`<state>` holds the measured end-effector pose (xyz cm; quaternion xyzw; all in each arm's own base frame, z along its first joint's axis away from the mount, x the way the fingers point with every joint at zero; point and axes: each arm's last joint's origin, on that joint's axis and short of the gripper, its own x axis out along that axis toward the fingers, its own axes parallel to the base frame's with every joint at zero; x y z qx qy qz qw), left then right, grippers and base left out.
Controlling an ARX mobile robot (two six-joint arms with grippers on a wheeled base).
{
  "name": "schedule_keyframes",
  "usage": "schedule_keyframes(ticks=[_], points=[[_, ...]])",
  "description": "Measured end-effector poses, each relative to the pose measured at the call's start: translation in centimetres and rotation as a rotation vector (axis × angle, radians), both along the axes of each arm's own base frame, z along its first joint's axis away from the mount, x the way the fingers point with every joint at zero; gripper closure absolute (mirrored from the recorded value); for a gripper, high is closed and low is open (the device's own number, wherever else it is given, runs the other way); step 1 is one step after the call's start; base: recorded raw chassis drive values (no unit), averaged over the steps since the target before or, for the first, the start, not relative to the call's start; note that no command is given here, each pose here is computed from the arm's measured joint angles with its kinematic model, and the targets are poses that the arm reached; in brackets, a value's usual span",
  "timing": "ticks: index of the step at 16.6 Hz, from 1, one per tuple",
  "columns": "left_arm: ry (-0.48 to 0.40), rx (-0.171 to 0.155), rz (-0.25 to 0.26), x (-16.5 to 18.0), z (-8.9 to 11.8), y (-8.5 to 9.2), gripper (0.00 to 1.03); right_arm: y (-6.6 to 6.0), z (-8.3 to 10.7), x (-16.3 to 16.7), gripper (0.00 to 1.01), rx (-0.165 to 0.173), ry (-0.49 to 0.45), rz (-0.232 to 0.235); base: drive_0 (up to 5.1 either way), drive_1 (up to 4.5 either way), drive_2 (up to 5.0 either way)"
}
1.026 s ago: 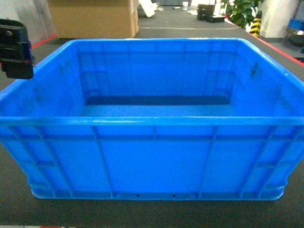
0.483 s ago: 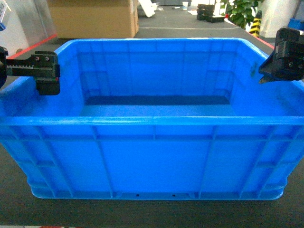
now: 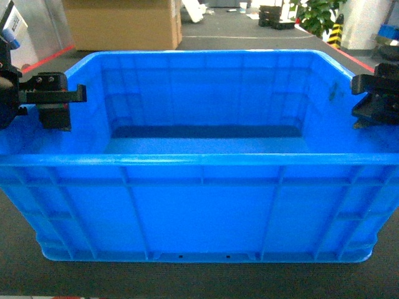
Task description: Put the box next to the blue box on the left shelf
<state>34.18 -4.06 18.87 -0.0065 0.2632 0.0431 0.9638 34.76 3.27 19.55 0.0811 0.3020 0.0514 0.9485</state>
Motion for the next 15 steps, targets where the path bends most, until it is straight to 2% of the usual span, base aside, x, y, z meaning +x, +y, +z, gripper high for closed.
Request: schedule_keyframes(ticks=[1,3,4,8,10,11,12,13,15], points=[[0.001,-0.005,-0.008,0.0,0.0,0.0,0.58,0.1,0.0,0.0,0.75,-0.011,0.0,0.004,0.0,0.0,0.0],[0.009,-0.002,-0.016,0.0,0.0,-0.1,0.74,0.3,0.0,0.0,0.78,-0.031,-0.004,-0.009,0.0,0.0,0.0],[0.007,-0.002,-0.023,0.0,0.1,-0.1,0.79,0.3,0.0,0.0,0.78,-0.03,-0.006,-0.009,0.0,0.0,0.0],[-0.042,0.013,-0.044,-0.8,0.0,-0.2,0.81,0.5,0.0,0.1,0.78,-0.033,-0.058,-0.013,0.0,0.0,0.0],[-0.129,0.011,-0.051,-1.7,0.1,-0.5,0.82,0.5,-0.1,-0.4,0.79,-0.037,-0.125,-0.03,0.0,0.0,0.0],[-0.221,0.02,-0.053,-2.2,0.8,-0.9,0.82,0.7,1.1,-1.2,0.79,-0.041,-0.201,-0.048,0.0,0.0,0.0],[-0.27,0.014,-0.054,-2.7,1.5,-1.0,0.82,0.8,1.8,-1.6,0.79,-0.043,-0.243,-0.058,0.0,0.0,0.0],[-0.351,0.01,-0.055,-3.6,2.8,-1.2,0.82,1.0,3.0,-2.4,0.8,-0.055,-0.318,-0.076,0.0,0.0,0.0],[-0.546,0.027,-0.038,-5.5,5.3,-1.1,0.82,2.1,5.1,-4.5,0.8,-0.087,-0.487,-0.116,0.0,0.0,0.0]])
